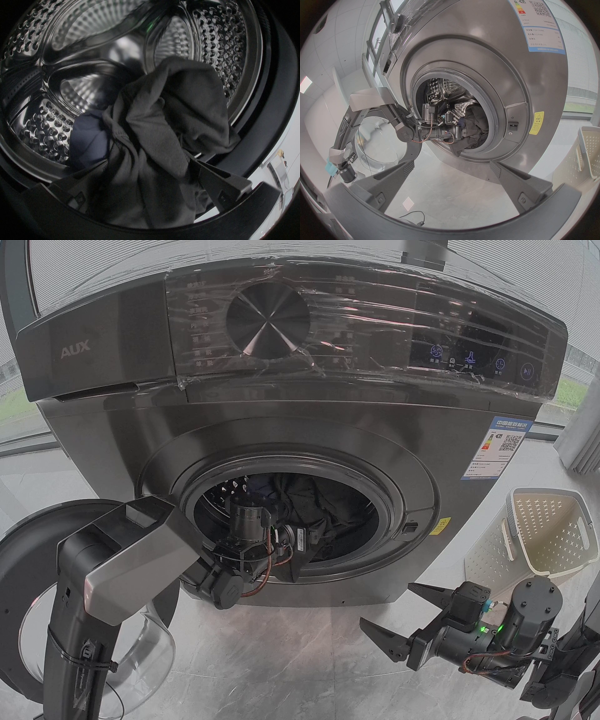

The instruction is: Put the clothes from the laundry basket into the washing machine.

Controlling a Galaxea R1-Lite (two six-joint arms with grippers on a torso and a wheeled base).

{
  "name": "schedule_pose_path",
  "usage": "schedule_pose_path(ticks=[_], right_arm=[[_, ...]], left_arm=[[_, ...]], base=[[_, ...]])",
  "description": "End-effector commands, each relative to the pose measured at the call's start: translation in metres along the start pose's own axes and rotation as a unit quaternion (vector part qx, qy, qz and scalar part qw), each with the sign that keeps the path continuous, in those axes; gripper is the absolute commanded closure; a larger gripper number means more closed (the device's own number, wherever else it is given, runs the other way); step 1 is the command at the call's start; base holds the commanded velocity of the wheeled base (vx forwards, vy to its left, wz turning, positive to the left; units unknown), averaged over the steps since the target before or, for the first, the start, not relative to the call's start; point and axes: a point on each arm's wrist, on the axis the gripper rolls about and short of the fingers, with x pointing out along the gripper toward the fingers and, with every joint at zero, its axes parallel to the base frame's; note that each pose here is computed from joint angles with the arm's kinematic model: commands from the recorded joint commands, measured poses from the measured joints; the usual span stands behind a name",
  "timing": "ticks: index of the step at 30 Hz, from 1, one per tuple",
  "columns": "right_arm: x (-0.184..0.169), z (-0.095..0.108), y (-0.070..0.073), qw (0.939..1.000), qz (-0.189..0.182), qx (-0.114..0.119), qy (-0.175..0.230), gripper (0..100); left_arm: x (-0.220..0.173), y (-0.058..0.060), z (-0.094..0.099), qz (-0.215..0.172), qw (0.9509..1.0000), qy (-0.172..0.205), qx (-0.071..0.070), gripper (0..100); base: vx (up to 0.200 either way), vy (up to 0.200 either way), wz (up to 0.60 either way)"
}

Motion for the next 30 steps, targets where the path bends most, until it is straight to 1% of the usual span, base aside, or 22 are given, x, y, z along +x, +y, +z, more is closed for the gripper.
schedule_pose_path(ticks=[1, 2, 4, 5, 6, 9, 11, 13, 14, 15, 17, 20, 21, 22, 25, 28, 30], right_arm=[[0.000, -0.001, 0.001, 1.0000, 0.001, 0.000, 0.001, 0], [0.000, -0.001, 0.001, 1.0000, 0.002, 0.000, 0.002, 0], [0.000, 0.000, 0.000, 1.0000, 0.001, 0.000, 0.001, 0], [0.000, 0.000, 0.000, 1.0000, 0.001, 0.000, 0.001, 0], [0.000, 0.000, 0.000, 1.0000, 0.001, 0.000, 0.001, 0], [0.000, 0.000, 0.000, 1.0000, 0.001, 0.000, 0.001, 0], [0.000, 0.000, 0.000, 1.0000, 0.001, 0.000, -0.001, 0], [0.000, 0.000, 0.000, 1.0000, 0.001, 0.001, -0.001, 0], [0.000, 0.000, 0.000, 1.0000, 0.001, 0.000, -0.001, 0], [0.000, 0.000, 0.000, 1.0000, 0.001, 0.001, -0.001, 0], [0.000, 0.000, 0.000, 1.0000, 0.001, 0.001, -0.001, 0], [0.000, 0.000, 0.000, 1.0000, 0.002, 0.001, -0.002, 0], [0.001, 0.000, 0.000, 1.0000, 0.001, 0.001, -0.001, 0], [0.000, 0.000, 0.000, 1.0000, 0.002, 0.001, -0.002, 0], [0.000, 0.000, 0.000, 1.0000, 0.001, 0.001, -0.001, 0], [0.000, 0.000, 0.000, 1.0000, 0.001, 0.001, -0.001, 0], [0.000, 0.000, 0.000, 1.0000, 0.001, 0.001, -0.001, 0]], left_arm=[[0.003, 0.000, -0.017, 0.000, 0.9998, 0.020, 0.006, 0], [0.004, 0.000, -0.018, 0.001, 0.9998, 0.020, 0.008, 0], [0.007, 0.004, -0.026, 0.005, 0.9995, 0.026, 0.019, 0], [0.007, 0.005, -0.026, 0.006, 0.9995, 0.026, 0.019, 0], [0.010, 0.006, -0.027, 0.006, 0.9994, 0.022, 0.025, 100], [0.012, 0.006, -0.023, 0.005, 0.9996, 0.014, 0.025, 100], [0.016, 0.005, -0.013, 0.004, 0.9997, -0.007, 0.022, 100], [0.022, 0.002, 0.006, 0.005, 0.9989, -0.045, 0.016, 100], [0.025, 0.002, 0.012, 0.005, 0.9983, -0.056, 0.014, 100], [0.028, 0.000, 0.023, 0.005, 0.9969, -0.078, 0.009, 100], [0.034, 0.001, 0.036, 0.009, 0.9935, -0.113, -0.006, 100], [0.042, 0.007, 0.050, 0.028, 0.9872, -0.156, -0.013, 100], [0.045, 0.008, 0.051, 0.032, 0.9856, -0.165, -0.014, 100], [0.048, 0.008, 0.056, 0.034, 0.9824, -0.183, -0.016, 100], [0.054, 0.020, 0.064, 0.044, 0.9752, -0.216, -0.015, 100], [0.059, 0.021, 0.074, 0.045, 0.9682, -0.246, -0.016, 100], [0.061, 0.023, 0.078, 0.047, 0.9648, -0.258, -0.016, 100]], base=[[0.000, 0.000, 0.00], [0.000, 0.000, 0.00], [0.000, 0.000, 0.00], [0.000, 0.000, 0.00], [0.000, 0.000, 0.00], [0.000, 0.000, 0.00], [0.000, 0.000, 0.00], [0.000, 0.000, 0.00], [0.000, 0.000, 0.00], [0.000, 0.000, 0.00], [0.000, 0.000, 0.00], [0.000, 0.000, 0.00], [0.000, 0.000, 0.00], [0.000, 0.000, 0.00], [0.000, 0.000, 0.00], [0.000, 0.000, 0.00], [0.000, 0.000, 0.00]])
